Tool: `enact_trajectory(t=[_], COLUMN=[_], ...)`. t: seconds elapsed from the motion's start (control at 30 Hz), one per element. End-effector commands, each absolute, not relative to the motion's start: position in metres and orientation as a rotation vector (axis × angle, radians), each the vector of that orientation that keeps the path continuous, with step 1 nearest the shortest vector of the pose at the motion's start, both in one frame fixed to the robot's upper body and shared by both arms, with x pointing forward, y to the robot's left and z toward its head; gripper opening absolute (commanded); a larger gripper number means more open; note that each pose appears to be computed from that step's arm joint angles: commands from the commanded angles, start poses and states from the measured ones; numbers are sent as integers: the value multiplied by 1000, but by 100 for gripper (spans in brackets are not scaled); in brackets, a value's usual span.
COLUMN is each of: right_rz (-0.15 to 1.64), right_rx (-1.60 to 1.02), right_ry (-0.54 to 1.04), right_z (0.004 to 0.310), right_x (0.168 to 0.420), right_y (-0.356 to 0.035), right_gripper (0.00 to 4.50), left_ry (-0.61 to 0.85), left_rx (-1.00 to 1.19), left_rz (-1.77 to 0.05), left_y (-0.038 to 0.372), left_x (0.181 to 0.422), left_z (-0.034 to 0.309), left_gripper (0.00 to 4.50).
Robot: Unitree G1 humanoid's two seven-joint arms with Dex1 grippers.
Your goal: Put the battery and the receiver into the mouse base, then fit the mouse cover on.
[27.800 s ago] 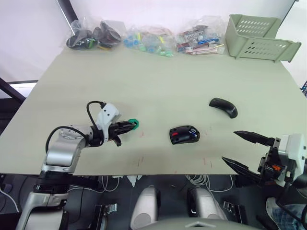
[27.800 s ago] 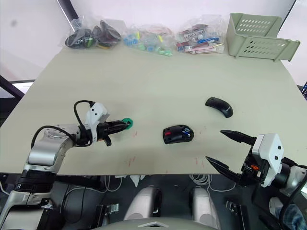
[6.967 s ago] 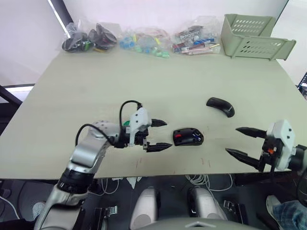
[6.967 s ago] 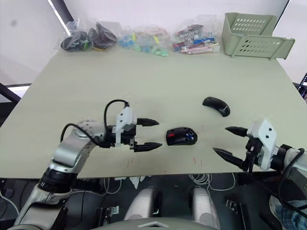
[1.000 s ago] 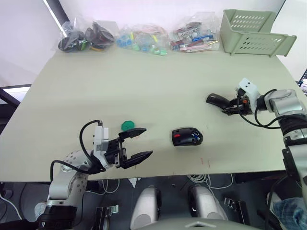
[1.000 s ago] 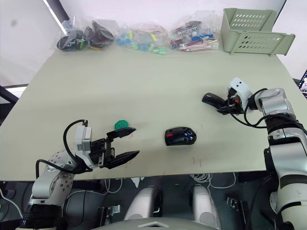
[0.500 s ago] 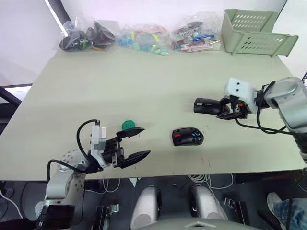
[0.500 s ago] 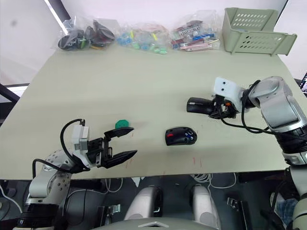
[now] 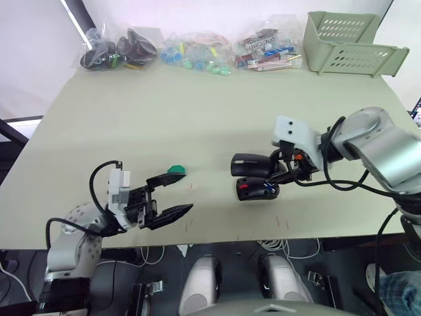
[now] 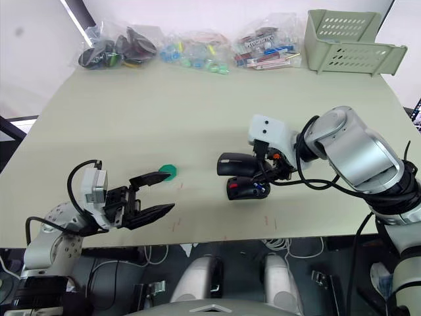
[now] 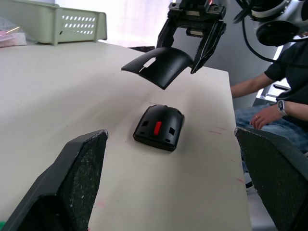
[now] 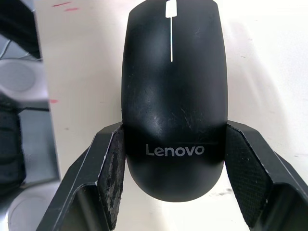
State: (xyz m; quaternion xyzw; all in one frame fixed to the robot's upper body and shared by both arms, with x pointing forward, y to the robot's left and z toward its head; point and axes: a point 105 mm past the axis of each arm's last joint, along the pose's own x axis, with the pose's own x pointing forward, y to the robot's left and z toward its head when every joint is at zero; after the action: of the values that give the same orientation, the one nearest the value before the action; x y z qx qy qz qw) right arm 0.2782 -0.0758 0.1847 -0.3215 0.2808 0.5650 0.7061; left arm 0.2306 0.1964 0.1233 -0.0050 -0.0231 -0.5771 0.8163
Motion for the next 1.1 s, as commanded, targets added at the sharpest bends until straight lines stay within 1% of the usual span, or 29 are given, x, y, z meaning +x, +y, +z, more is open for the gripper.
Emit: enact_trajectory(t=[0.03,0.23,0.37,0.8,1.1], right_rz=[1289,1329,1337,1360,1359], right_rx=[-793,-874,-915,-967,-960], right_ry=[590,611,629,669,704], right_z=[186,173,165,156,149], right_x=[277,280,289,298,298], right_y=[-69,-66,-65,-68,-72], right_gripper=[261,261,261,261,261], left_ry=[-73,-79,-74,-74,-72], left_rx=[50,40,36,26,20], left_rz=[-1207,-1176,-1170,-1167,-1167], left_y=[207,213,212,204,199], left_x=[227,224,224,224,222], left_z=[127,124,124,126,125], left_gripper=[450,450,450,450,450])
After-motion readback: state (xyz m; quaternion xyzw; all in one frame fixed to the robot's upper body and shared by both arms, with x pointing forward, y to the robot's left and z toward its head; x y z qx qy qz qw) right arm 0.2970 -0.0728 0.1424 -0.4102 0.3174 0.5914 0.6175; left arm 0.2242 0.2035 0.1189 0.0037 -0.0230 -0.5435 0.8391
